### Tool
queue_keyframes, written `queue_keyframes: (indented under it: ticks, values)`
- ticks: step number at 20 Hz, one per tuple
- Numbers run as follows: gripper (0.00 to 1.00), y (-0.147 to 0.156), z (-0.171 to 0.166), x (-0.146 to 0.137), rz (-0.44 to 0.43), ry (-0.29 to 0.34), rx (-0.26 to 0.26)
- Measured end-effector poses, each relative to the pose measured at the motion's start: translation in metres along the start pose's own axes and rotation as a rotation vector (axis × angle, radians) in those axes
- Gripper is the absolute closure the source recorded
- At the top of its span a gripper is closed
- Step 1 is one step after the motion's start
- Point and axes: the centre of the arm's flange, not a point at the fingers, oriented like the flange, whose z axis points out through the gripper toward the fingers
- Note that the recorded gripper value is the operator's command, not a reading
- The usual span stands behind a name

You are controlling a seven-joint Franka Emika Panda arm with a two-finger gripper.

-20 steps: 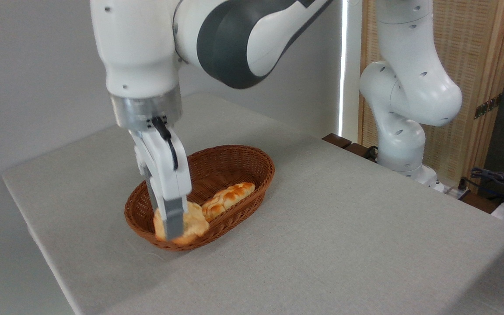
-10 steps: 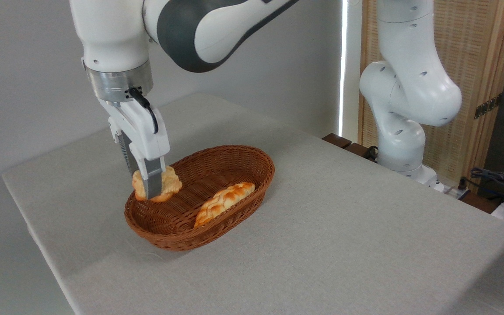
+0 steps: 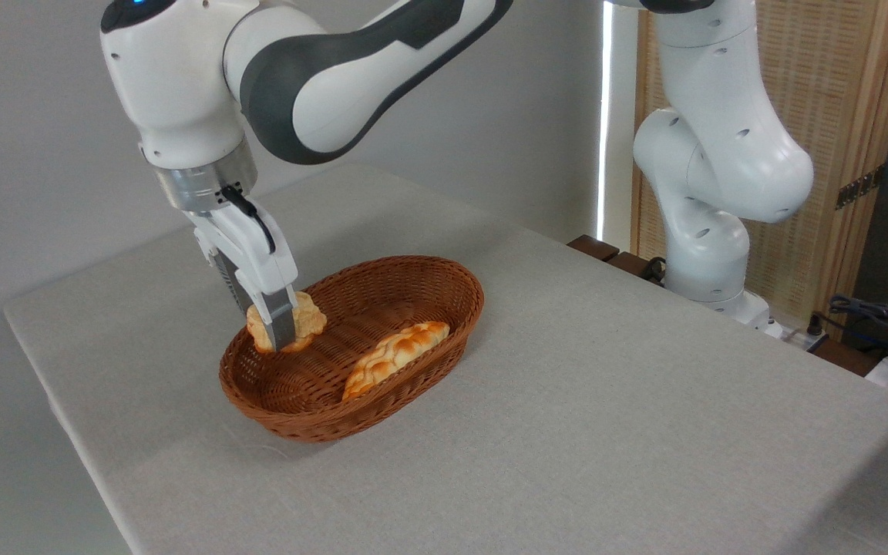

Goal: Put bread into the basket

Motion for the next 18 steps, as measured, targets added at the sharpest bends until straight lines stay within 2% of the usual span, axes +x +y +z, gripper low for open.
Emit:
queue_keyframes:
  ticks: [14,17,18]
  values:
    - [0.00,-0.003,0.001,-0.001,-0.003,-0.004,0.003]
    - [0.00,-0.009,-0.007,-0.005,-0.007,-0.005,0.031]
    - [0.00,-0.014,-0.014,-0.009,-0.011,-0.008,0.056]
